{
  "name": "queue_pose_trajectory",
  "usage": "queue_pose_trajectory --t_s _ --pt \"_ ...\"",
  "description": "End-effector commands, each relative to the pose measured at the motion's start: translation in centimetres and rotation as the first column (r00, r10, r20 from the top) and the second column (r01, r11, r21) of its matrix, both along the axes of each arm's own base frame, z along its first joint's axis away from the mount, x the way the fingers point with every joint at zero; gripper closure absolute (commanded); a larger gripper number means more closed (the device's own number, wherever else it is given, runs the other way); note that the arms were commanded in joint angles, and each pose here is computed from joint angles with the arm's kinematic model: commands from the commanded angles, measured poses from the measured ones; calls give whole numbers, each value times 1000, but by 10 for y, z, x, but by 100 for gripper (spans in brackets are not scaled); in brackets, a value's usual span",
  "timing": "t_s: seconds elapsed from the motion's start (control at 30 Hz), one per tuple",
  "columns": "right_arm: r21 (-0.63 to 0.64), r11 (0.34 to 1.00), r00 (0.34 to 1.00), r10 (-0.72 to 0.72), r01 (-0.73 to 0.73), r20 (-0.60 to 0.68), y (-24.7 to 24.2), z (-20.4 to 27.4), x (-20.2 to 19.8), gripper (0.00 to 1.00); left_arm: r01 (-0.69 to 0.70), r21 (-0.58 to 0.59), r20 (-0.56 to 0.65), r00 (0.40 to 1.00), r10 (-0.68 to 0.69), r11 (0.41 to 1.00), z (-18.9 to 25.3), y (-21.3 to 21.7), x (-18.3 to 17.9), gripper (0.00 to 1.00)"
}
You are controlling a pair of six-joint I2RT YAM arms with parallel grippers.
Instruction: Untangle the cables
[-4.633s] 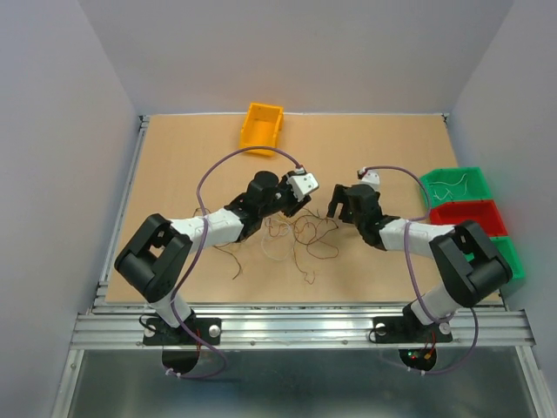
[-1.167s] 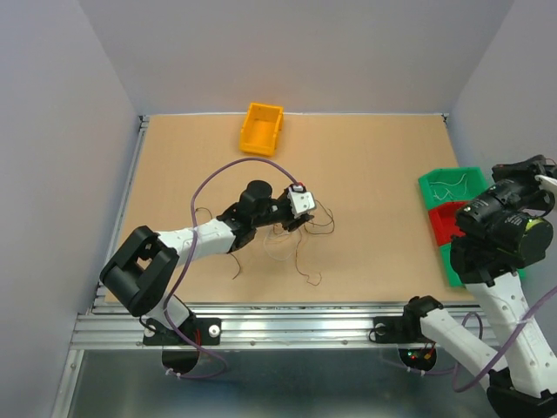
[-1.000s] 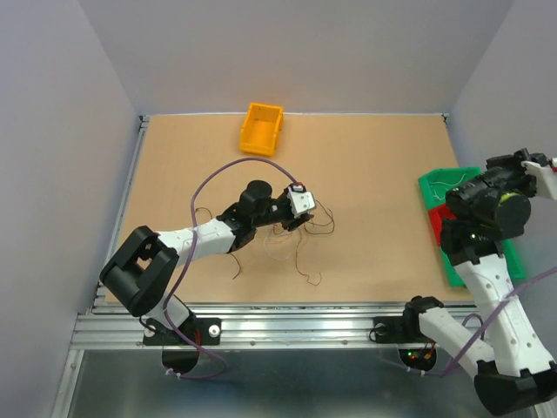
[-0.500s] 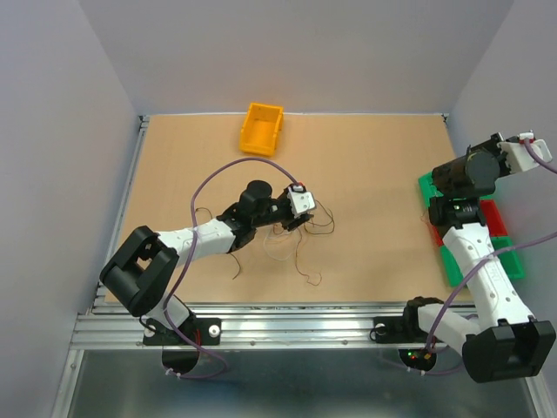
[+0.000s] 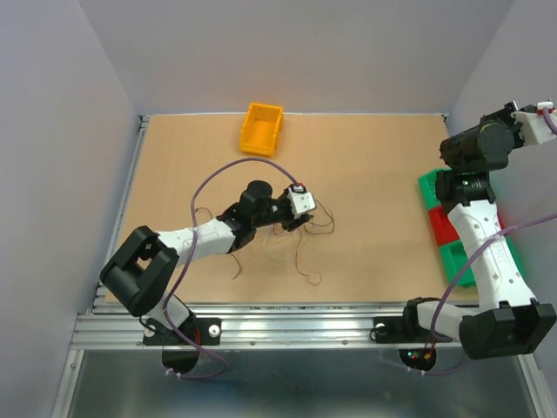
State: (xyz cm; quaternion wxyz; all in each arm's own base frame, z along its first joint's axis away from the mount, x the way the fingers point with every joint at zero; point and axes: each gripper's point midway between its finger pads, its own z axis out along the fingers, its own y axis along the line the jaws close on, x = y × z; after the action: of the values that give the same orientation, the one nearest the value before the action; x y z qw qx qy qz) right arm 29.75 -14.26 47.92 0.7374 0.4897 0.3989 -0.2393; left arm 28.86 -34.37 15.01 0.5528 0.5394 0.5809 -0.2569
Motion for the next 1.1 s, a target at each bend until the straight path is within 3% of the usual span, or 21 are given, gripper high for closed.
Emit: queue_pose_trajectory --t_s 0.0,0.17,0.57,0.9,1.07 --pt "8 1000 997 -16 15 81 -6 31 -5 99 29 -61 74 997 -25 998 36 -7 -3 40" --pt "-6 1000 995 -19 20 98 -6 55 -5 99 30 -61 75 997 -25 998 36 -7 -3 40" --pt "-89 994 958 91 -69 272 0 157 -67 99 16 -54 70 997 -12 998 33 -7 1 40" --pt "-112 980 939 192 -166 286 11 163 -51 99 40 -71 62 997 -35 997 39 -9 -5 40" --pt "-167 966 893 249 -199 375 18 213 -66 99 47 -80 66 997 -42 996 44 -8 -8 40"
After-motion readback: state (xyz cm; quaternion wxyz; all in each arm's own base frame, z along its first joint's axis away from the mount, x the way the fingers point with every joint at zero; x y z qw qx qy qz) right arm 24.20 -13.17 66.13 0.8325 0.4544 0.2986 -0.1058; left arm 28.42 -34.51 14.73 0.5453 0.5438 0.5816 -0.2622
